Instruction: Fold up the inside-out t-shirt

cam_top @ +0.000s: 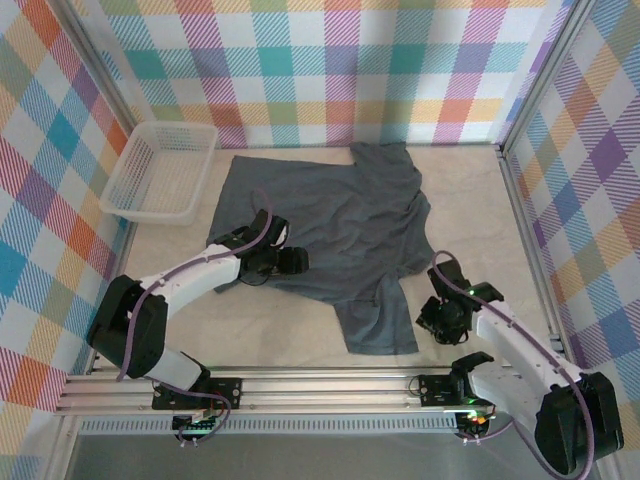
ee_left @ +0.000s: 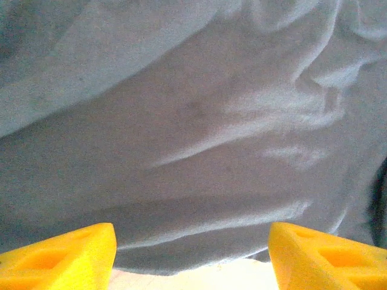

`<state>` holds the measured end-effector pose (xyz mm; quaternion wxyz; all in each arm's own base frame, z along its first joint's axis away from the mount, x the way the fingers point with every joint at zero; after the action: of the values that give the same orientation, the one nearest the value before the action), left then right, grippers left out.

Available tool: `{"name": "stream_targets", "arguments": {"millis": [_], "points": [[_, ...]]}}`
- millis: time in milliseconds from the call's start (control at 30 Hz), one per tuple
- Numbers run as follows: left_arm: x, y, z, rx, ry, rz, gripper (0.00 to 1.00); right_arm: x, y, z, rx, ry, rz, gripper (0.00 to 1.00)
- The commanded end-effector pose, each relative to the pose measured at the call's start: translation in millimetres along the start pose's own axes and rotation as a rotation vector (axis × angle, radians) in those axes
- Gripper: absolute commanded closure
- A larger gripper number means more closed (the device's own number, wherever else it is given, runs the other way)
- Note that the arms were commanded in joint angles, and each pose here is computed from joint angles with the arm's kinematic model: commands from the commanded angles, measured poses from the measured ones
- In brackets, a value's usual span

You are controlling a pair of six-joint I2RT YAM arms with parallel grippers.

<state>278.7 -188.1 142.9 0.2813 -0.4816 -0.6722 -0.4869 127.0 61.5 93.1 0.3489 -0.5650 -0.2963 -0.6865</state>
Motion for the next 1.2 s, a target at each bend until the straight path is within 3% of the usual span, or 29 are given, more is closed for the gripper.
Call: {"name": "stream_targets", "arguments": {"millis": [0,400,533,667,900,1033,1167], "points": [[0.3,-5.2,5.1,0.004,0.02,0.009,0.32,-1.0,-17.9,-7.2,-0.009,-0.053,0.106,0.66],[1.9,-5.7,7.9,0.014,0.039,-0.001,0.32,-26.5,-33.2,14.8,0.03,-0.082,0.078,0.58],[1.3,-7.3,8.4,0.02,0.036,0.002,0.32,-35.3,-30.6,17.9,0.033,-0.102,0.055,0.72],[6.4,-7.6,13.8,0.036,0.078,0.005,0.32,-28.0,-28.8,21.4,0.034,-0.092,0.041,1.0],[62.1,-13.3,79.5,0.32,0.376,-0.081,0.42,35.5,-10.8,24.6,-0.009,-0.075,-0.143,1.0],[72.3,-19.0,130.3,0.542,0.321,-0.117,0.44,59.7,4.3,33.7,-0.032,-0.049,-0.269,1.0],[68.6,-3.8,156.9,0.662,0.231,-0.133,0.46,72.5,16.2,44.3,-0.027,0.001,-0.361,1.0]]}}
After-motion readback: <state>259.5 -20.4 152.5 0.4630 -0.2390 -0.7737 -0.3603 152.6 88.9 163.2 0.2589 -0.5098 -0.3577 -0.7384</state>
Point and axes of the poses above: each hand's point on the last joint's axis, 136 mm out from that joint toward the fingers, its own x axis back along the fingers, its own z axis along the line the jaws close on, y = z × x, the point moved 6 cm from there along x, back along the fingers
